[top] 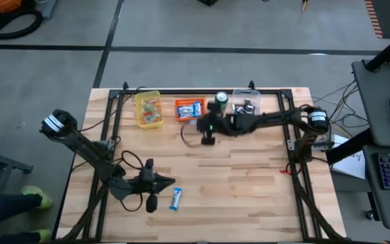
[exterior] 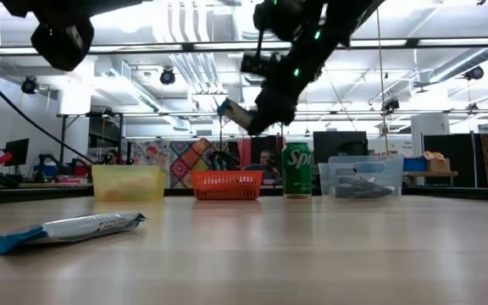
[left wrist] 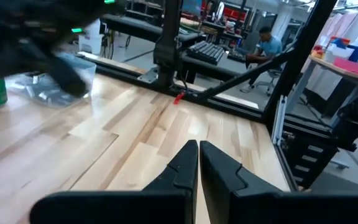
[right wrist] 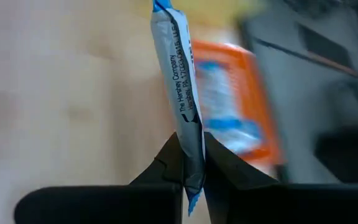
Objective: Organize candy in baskets
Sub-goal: Put the white chocolate into the orange bin
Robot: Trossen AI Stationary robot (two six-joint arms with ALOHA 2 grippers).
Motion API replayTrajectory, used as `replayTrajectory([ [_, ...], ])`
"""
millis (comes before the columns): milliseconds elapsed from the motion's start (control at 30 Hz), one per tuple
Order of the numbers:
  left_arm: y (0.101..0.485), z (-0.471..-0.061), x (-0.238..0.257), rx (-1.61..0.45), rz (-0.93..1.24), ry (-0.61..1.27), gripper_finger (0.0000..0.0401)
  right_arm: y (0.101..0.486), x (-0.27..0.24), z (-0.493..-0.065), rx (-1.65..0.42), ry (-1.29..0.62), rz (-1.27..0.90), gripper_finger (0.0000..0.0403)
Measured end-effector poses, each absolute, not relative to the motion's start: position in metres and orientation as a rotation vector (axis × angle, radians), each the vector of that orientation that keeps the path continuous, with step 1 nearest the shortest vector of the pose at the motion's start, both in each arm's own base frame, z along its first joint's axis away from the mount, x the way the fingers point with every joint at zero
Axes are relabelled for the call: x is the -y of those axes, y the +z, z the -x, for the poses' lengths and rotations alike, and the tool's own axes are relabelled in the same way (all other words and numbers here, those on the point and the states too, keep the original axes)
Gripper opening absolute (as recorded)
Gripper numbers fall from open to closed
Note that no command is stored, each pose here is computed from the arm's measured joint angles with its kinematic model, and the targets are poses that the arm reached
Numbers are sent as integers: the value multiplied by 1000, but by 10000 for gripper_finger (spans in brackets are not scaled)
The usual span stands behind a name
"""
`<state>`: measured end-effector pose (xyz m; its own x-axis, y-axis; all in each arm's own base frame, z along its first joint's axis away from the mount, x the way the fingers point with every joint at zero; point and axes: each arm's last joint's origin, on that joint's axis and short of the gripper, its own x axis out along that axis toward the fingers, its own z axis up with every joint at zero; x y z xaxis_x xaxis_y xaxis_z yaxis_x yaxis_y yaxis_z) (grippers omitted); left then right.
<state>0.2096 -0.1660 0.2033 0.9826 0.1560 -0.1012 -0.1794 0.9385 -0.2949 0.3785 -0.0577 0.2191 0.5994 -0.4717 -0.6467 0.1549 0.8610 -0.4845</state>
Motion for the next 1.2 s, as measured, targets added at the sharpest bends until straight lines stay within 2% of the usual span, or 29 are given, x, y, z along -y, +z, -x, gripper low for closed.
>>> replayTrajectory([
  [133, 208, -208, 165, -68, 292, 167, 0, 221, 104, -373, -831, -476, 355, 22],
  [400, 207, -208, 165, -74, 270, 167, 0, 202, 158, -374, -777, -488, 271, 22],
  [567, 208, -208, 165, -74, 259, 167, 0, 189, 164, -382, -815, -474, 292, 33],
  [900, 209, -207, 164, -75, 261, 167, 0, 196, 169, -397, -792, -467, 246, 130],
  [1200, 199, -206, 163, -130, 407, 192, 0, 226, 144, -389, -819, -395, 179, 135],
])
